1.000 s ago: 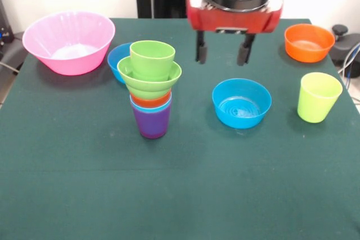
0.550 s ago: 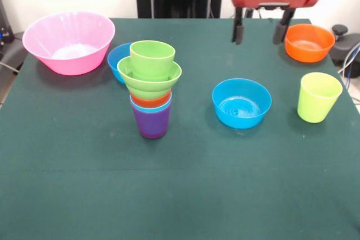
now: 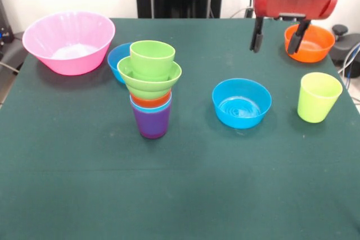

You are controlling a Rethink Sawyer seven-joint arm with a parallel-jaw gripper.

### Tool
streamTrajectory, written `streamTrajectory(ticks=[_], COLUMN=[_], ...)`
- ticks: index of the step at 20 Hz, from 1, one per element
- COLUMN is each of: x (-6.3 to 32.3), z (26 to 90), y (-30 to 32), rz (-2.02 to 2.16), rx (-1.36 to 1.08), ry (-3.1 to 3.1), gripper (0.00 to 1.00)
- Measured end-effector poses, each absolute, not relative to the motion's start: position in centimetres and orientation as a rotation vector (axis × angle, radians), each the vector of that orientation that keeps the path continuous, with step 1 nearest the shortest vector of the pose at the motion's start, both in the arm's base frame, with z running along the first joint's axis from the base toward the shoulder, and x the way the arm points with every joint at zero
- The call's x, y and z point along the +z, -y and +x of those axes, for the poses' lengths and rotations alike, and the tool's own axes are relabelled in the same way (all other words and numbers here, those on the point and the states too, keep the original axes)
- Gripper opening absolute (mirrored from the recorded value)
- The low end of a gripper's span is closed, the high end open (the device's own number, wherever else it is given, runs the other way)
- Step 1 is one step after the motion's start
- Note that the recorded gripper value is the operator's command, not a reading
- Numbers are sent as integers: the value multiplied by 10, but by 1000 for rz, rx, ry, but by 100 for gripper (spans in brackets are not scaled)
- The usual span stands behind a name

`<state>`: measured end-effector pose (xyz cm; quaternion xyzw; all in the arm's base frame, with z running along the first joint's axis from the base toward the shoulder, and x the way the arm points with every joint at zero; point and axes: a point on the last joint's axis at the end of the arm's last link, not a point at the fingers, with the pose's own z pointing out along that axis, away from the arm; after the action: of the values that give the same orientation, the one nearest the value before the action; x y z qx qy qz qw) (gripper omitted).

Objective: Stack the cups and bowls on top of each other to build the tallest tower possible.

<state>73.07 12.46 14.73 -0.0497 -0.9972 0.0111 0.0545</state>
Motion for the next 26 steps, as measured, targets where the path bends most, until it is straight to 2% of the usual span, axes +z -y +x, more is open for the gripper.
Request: streamTrajectory(ticks=[11,26], x=[103,41], z=[703,692], y=[-141,-113], rz=[-231,-258], rx=[99,178], ry=[3082,3107], gripper=[100,100])
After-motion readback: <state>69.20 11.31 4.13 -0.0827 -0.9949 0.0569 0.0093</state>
